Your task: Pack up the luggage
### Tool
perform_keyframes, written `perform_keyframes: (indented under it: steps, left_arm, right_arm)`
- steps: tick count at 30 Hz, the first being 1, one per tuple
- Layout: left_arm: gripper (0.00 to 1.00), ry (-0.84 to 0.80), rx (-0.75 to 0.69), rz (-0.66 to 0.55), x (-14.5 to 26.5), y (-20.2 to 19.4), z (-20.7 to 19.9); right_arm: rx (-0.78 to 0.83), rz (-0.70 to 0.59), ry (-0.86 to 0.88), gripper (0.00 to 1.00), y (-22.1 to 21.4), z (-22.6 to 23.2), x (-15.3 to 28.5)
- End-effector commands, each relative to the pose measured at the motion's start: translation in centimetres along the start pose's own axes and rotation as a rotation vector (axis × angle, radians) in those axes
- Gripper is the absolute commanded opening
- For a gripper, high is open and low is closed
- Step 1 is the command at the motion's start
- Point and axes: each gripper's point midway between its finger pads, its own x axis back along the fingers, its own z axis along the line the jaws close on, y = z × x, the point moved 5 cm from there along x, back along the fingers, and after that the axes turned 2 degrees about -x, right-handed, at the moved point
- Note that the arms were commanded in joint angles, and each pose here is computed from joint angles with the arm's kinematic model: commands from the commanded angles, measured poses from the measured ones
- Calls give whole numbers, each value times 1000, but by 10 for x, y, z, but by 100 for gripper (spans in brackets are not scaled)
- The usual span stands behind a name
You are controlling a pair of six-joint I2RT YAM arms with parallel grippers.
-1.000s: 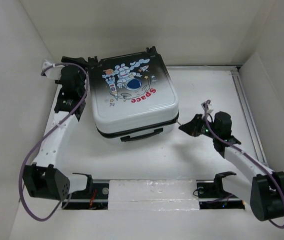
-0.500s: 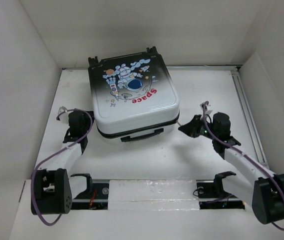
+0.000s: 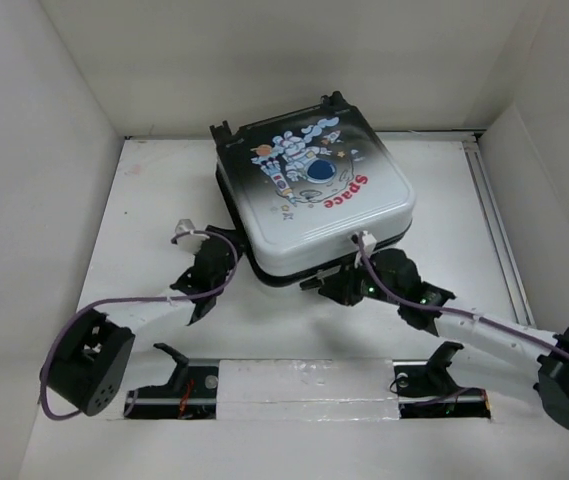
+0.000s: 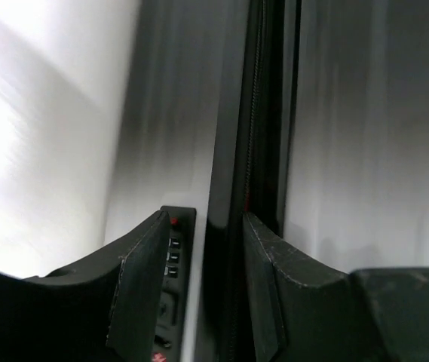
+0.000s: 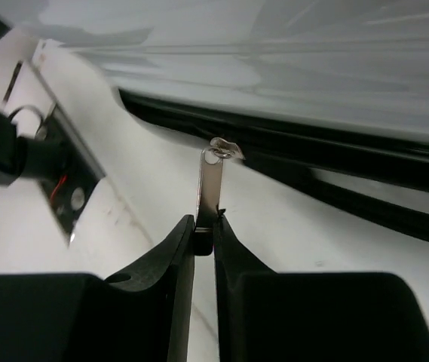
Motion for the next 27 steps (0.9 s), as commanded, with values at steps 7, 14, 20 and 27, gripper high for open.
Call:
perform_keyframes:
  steps: [7, 14, 20, 27]
  left_arm:
    - [40, -245, 12, 339, 53, -102, -70]
    - [46, -271, -107, 305, 63, -110, -88]
    - [95, -167, -127, -18, 48, -10, -83]
    - [100, -269, 78, -101, -13, 106, -96]
  right_arm:
    - [84, 55, 376, 0, -6, 113, -15]
    - [42, 32, 317, 0, -20, 98, -5]
    - [23, -80, 182, 0, 6, 62, 20]
    - [16, -70, 126, 0, 18, 27, 32]
